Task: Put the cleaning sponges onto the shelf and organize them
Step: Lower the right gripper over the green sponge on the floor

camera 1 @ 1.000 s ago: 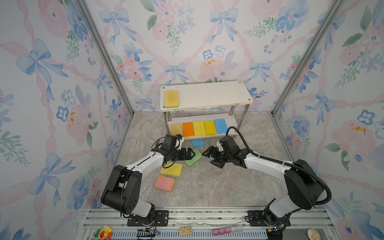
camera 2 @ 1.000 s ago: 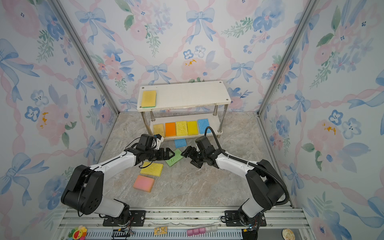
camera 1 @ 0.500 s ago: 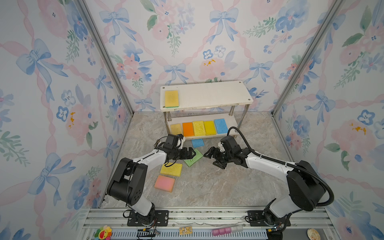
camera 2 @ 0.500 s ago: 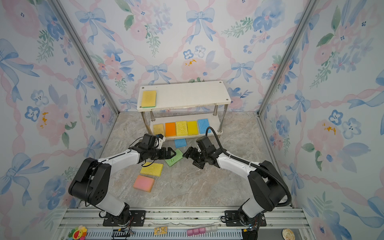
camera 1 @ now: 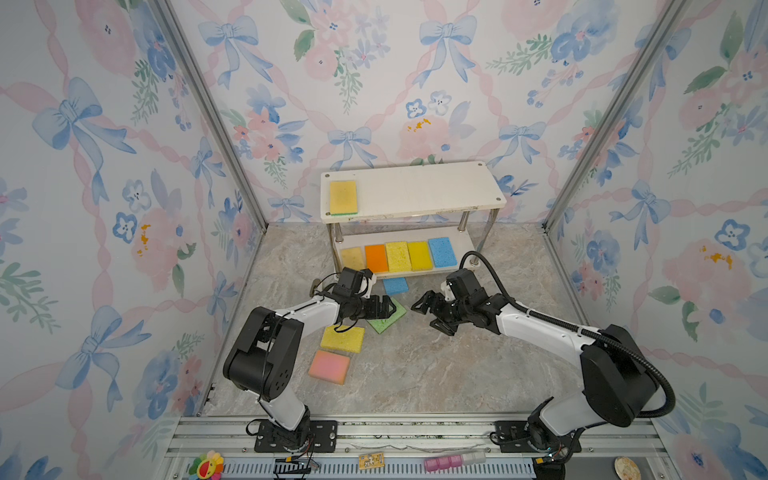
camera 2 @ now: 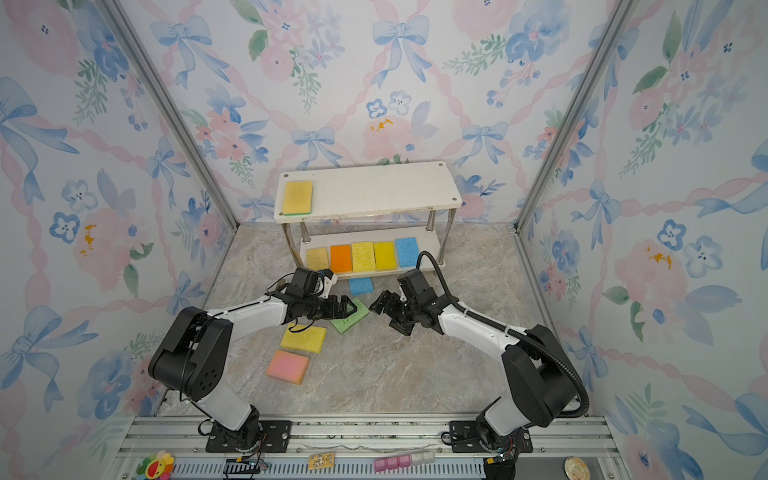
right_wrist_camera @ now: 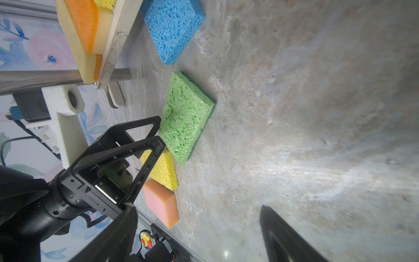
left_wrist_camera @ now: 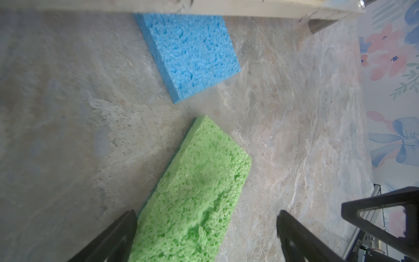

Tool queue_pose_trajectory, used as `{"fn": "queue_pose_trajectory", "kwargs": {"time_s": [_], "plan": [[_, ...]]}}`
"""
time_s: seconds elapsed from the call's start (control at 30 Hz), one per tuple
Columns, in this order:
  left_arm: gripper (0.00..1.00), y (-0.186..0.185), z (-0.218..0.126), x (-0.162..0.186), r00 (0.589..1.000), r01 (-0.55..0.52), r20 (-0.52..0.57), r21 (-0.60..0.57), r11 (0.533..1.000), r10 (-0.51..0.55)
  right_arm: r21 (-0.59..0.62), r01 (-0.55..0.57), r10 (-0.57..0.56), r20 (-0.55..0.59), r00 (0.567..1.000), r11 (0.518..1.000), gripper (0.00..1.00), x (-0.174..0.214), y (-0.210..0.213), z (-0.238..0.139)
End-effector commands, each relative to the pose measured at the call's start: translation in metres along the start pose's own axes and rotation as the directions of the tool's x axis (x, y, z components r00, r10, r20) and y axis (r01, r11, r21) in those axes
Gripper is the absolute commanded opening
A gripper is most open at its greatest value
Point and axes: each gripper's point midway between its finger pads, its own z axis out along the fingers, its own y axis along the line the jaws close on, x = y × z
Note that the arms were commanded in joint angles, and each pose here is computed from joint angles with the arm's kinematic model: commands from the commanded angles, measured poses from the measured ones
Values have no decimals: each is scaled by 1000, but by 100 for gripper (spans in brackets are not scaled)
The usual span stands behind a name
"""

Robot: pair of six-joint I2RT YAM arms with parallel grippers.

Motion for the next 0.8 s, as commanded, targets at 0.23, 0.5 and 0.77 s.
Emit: {"fn": "queue_pose_trajectory", "kwargs": {"time_s": [0.23,0.5,0.77], "plan": [[98,-50,10,33,999,-10,-51,98,995,15,41,7,-8,22,1000,999,87,-7,-15,-8],[98,-70,-5,44,999,42,-32,148,988,-38,103,101,-103,11,995,990,79,-22,-19,-17],[98,-40,-48,6,978,167,94,191,967,-187,183,366,-336,-176,925,912,61,-8,-5,10]]}}
